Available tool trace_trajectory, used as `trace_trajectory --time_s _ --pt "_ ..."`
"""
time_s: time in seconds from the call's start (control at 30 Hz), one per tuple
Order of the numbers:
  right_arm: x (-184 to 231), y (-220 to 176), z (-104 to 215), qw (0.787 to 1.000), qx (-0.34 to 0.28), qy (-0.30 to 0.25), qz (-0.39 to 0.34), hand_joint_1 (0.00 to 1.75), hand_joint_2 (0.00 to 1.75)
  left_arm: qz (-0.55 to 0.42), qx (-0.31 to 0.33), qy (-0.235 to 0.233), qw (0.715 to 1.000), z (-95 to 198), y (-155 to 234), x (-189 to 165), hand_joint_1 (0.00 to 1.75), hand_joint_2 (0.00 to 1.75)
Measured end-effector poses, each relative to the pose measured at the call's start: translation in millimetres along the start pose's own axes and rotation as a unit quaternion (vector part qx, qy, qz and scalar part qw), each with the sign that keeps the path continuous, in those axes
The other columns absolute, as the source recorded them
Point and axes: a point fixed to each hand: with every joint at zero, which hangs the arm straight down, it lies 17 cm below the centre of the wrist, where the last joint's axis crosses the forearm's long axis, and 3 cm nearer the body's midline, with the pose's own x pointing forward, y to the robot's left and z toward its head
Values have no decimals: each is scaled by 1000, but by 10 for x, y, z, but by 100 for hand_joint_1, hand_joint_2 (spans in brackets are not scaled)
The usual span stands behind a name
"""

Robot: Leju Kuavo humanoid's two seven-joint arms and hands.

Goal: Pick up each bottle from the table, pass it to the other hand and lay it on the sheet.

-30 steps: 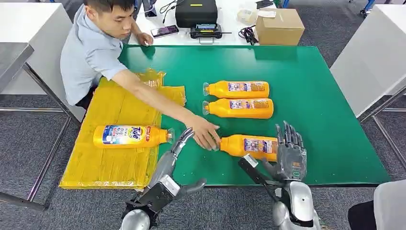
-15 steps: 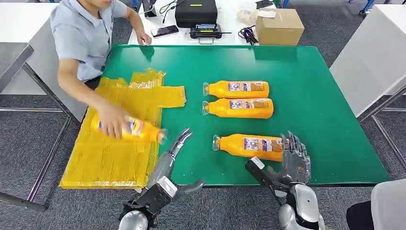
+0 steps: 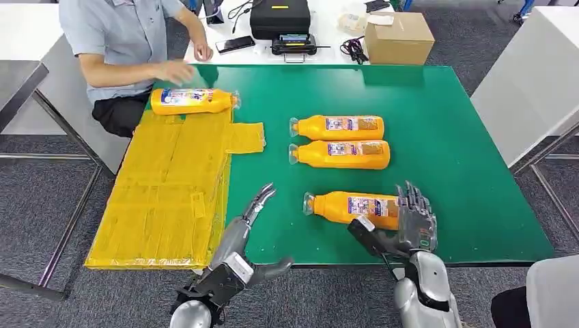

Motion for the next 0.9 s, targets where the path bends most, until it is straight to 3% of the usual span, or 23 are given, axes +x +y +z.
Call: trace_trajectory --time_s 0.57,0.6,0.63,0.67,0.73,0.9 --pt "-235 302 -78 998 50 21 9 3 175 3 -1 -2 1000 -2 -6 8 0 175" --pt "-239 311 -86 998 52 22 10 28 175 3 -1 -2 1000 -2 -8 9 0 175" --pt "-246 312 -94 998 52 22 11 136 175 3 -1 -2 1000 -2 -8 9 0 175" --pt "-251 320 -100 998 54 21 12 138 175 3 -2 -3 1000 -2 -9 9 0 175" --pt "-266 351 -89 998 58 22 14 175 175 3 -2 -3 1000 -2 -11 9 0 175" --pt "-298 392 -83 997 66 18 22 175 175 4 -3 -3 1000 -3 -15 11 0 175"
